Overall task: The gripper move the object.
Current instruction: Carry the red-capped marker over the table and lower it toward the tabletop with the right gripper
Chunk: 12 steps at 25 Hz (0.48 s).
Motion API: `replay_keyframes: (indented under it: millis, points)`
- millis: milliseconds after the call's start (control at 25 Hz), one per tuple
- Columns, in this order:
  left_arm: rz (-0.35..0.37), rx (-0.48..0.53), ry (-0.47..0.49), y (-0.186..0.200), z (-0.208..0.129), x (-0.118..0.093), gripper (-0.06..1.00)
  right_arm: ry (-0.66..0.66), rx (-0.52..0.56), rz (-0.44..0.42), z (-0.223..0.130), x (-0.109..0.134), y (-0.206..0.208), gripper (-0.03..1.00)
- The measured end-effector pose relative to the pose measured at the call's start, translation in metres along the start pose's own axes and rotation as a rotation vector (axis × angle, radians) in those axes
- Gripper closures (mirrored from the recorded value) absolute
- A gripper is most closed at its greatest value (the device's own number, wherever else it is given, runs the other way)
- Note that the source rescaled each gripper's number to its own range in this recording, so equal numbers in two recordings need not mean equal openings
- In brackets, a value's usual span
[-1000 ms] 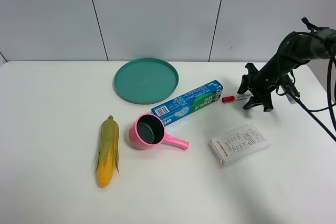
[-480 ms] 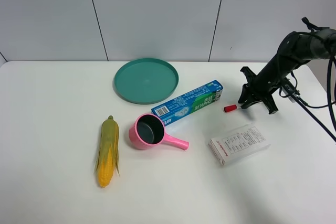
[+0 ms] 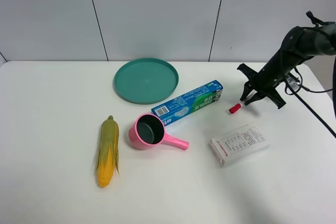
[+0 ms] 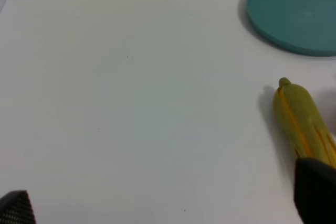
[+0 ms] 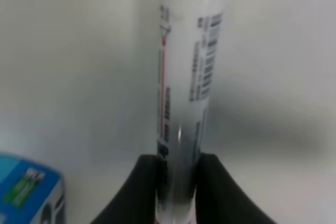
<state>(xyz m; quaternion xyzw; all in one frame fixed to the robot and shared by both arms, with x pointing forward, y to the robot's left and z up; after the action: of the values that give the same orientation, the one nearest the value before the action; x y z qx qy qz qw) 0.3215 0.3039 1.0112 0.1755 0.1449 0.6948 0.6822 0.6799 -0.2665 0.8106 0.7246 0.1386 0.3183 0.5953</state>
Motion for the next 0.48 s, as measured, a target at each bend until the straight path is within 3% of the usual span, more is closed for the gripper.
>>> replay_keyframes:
  millis: [280, 480]
  points:
    - [0.0, 0.0, 0.0, 0.0, 0.0, 0.0, -0.06, 0.292, -0.031, 0.018, -0.008, 0.008, 0.048, 0.97]
    - [0.0, 0.0, 0.0, 0.0, 0.0, 0.0, -0.06, 0.635, -0.028, -0.037, -0.019, 0.0, 0.079, 0.97]
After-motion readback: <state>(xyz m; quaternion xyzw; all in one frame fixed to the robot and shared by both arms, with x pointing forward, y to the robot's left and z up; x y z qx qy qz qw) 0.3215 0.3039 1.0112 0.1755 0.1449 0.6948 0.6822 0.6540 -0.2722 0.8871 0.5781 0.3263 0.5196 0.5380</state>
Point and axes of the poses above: a point on each arm's last joint axis where the gripper is mounted, y pointing back along that axis away from the gripper, x along the wrist's bending axis when the last joint is at zero, z = x × y, the point moved 10 cm from there along -y, pointing out along that axis toward the gripper, and after that the axes turned 4 degrees about -y, right-handed, at the moved point
